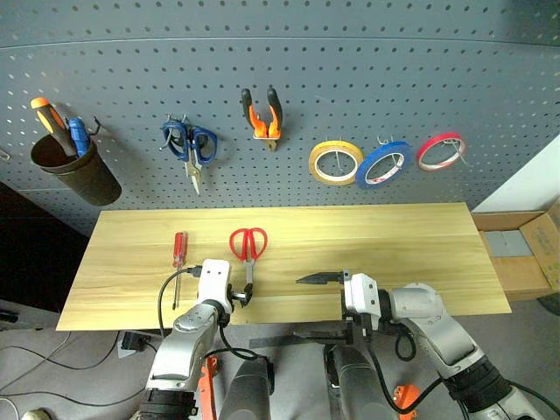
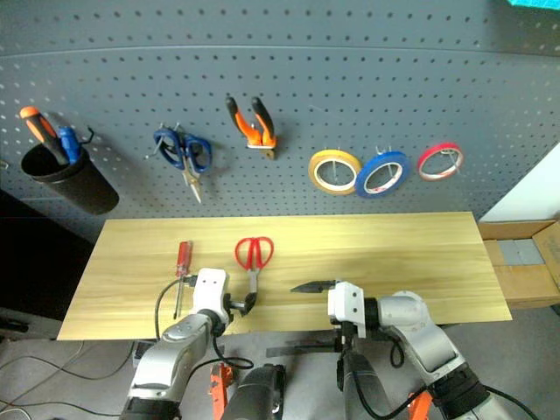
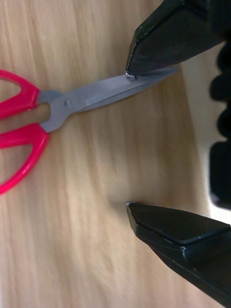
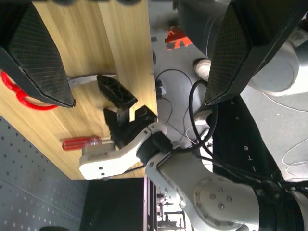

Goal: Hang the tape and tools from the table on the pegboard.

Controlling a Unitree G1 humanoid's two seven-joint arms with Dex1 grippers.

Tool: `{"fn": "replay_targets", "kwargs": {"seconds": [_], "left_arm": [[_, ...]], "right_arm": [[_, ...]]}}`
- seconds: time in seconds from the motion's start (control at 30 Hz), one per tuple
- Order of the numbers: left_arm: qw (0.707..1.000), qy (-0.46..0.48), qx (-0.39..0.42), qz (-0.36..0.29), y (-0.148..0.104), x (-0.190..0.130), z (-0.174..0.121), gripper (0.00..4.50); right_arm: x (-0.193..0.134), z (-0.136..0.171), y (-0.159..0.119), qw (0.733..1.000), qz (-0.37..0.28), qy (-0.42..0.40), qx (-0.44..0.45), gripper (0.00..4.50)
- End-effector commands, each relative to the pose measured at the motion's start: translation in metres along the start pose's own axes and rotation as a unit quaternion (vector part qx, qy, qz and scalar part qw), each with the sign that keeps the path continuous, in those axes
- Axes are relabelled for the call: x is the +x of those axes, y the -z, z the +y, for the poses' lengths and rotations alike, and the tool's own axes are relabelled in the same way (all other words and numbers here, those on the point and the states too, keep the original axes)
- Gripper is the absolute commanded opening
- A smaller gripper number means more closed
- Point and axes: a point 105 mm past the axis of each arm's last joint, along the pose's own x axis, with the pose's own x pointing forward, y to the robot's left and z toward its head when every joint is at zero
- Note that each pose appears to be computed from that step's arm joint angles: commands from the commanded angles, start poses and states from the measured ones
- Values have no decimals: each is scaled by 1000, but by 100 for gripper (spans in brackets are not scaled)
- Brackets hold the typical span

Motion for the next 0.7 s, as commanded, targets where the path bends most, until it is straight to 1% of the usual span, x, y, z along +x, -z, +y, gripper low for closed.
{"fn": "replay_targets", "kwargs": {"seconds": [0.03,0.13,0.27,0.53,0.7], "left_arm": [[1000,4,7,9,3,2,-4,450],[1000,4,11,2,-3,2,-5,450],[1000,-10,17,6,-3,-1,0,450],[998,-46,25,43,18,-14,18,450],[999,-25,17,24,4,-1,7,450]], "right_arm": [[0,-6,-9,1000,-15,8,-18,447],[0,-8,-10,1000,-17,11,-18,447],[-1,-12,-11,999,-18,20,-17,447],[-3,-23,-11,999,-15,35,-20,447],[-4,-24,-11,999,-13,34,-22,447]]}}
